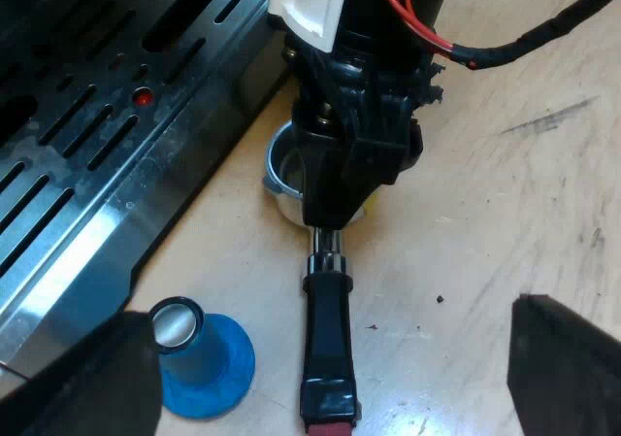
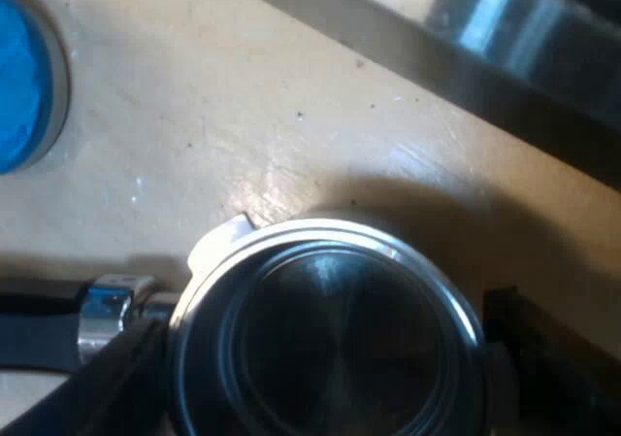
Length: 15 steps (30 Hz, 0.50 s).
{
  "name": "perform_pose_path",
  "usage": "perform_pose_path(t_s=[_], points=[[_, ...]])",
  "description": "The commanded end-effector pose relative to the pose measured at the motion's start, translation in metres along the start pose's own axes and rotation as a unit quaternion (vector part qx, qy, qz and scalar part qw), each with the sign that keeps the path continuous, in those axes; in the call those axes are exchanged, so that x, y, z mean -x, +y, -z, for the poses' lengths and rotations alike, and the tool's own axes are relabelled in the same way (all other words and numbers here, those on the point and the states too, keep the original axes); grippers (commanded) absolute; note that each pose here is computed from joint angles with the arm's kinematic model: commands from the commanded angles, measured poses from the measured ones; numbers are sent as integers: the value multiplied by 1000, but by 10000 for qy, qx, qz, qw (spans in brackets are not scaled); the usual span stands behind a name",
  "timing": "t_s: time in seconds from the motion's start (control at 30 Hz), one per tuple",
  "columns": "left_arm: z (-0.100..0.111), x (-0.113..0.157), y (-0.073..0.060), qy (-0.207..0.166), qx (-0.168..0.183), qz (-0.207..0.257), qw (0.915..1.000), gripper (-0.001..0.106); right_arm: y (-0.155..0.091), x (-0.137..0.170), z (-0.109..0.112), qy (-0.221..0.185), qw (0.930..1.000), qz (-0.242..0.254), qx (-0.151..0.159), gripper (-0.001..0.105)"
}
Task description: Put the handle in the coffee machine
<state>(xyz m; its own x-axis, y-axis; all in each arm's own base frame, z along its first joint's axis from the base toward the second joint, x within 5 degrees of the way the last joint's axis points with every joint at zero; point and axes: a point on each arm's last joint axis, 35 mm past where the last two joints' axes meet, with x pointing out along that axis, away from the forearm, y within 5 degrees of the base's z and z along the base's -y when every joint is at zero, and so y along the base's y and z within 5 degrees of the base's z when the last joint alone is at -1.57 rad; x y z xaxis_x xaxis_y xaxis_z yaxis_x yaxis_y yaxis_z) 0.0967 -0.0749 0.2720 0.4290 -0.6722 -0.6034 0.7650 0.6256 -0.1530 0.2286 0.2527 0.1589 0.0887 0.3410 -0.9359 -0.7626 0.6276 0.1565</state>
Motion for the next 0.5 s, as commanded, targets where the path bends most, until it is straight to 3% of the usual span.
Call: perform_pose_path(t_s=[0.03, 0.1, 0.13, 0.33, 0.5], points=[[-2, 1, 0, -99, -46, 25, 9999, 74, 3, 0, -1, 15, 9999, -87, 101, 14], [-2, 1, 0, -99, -46, 25, 9999, 74, 6, 2, 1, 99, 9998, -99, 122, 1], [-2, 1, 0, -99, -46, 25, 9999, 74, 8, 4, 2, 165, 9997, -109, 138, 0], [-2, 1, 0, -99, -46, 25, 9999, 74, 18, 19, 11, 453, 9986, 117, 246, 0], [-2, 1, -1, -85, -50, 116, 9999, 74, 21, 32, 17, 627, 9978, 233, -15, 0]])
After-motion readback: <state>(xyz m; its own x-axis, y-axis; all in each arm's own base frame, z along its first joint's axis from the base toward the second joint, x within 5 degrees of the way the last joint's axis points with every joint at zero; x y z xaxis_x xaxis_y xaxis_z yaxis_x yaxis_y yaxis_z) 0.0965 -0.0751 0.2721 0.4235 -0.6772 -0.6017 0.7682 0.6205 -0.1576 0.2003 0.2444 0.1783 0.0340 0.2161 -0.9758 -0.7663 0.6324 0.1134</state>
